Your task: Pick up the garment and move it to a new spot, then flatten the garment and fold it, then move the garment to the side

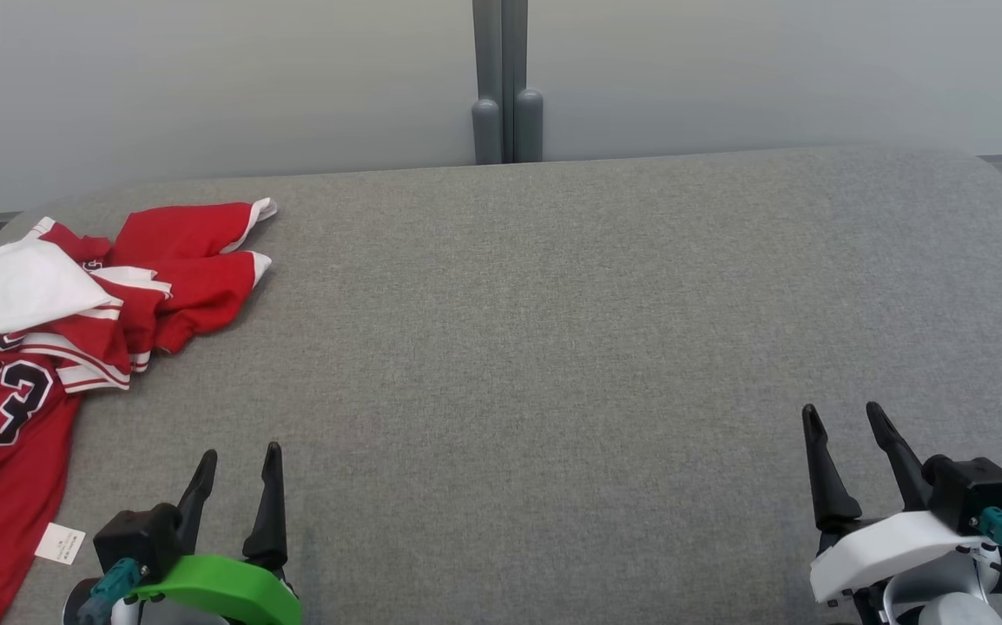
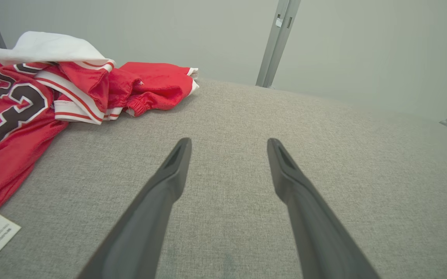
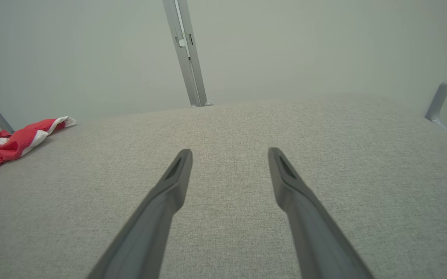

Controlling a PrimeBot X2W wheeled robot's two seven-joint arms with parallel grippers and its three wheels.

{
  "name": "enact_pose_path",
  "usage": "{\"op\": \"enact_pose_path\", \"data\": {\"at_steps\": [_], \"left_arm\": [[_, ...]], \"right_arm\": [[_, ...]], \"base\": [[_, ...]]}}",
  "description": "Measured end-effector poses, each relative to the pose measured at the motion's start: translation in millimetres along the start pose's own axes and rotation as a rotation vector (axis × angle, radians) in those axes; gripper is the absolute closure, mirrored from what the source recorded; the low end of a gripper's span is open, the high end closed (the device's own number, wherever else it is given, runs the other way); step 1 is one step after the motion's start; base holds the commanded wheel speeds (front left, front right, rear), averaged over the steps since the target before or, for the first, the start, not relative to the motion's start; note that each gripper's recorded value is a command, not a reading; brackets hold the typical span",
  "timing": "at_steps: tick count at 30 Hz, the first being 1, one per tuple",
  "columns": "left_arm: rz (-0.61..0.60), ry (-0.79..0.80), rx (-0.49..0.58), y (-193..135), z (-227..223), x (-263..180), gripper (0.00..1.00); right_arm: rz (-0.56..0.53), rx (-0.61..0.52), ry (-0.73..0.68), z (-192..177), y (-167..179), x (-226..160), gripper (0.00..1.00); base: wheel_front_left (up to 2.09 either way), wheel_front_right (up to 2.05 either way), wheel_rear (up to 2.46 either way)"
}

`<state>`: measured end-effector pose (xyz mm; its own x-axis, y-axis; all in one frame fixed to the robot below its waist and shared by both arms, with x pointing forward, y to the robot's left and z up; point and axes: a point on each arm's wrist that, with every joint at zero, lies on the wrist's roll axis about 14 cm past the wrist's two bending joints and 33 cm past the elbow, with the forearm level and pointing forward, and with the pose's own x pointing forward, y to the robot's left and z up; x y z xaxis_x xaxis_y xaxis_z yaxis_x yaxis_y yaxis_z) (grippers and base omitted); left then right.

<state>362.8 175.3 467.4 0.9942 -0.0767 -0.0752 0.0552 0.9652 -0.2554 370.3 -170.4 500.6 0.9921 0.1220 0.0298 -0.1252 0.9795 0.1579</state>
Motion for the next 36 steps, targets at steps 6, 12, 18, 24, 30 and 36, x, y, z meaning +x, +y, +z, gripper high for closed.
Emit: {"op": "enact_pose_path", "data": {"at_steps": [6, 12, 18, 24, 30, 36], "left_arm": [[0.003, -0.001, 0.033, 2.0, -1.6, -0.5, 0.0], [0.001, -0.007, 0.062, 2.6, -1.6, -0.5, 0.0], [0.001, -0.008, 0.092, 3.6, -2.6, 0.1, 0.0], [0.003, -0.004, 0.103, 4.3, -5.3, -0.4, 0.0], [-0.009, -0.004, 0.139, 2.1, -6.2, -0.2, 0.0], [-0.01, -0.012, 0.16, 2.2, -5.6, 0.0, 0.0]], "right_arm": [[-0.006, -0.039, 0.009, -3.5, -5.2, -4.3, 0.0], [-0.025, -0.069, 0.013, -5.7, -13.4, -8.0, 0.0], [-0.033, -0.102, 0.019, -8.7, -17.7, -9.9, 0.0], [-0.028, -0.139, 0.022, -9.9, -18.5, -10.0, 0.0], [-0.02, -0.17, 0.023, -11.0, -17.6, -9.9, 0.0], [-0.024, -0.18, 0.013, -10.0, -18.2, -9.6, 0.0]], "base": [[0.0, 0.0, 0.0], [0.0, 0.0, 0.0], [0.0, 0.0, 0.0], [0.0, 0.0, 0.0], [0.0, 0.0, 0.0], [0.0, 0.0, 0.0]]}}
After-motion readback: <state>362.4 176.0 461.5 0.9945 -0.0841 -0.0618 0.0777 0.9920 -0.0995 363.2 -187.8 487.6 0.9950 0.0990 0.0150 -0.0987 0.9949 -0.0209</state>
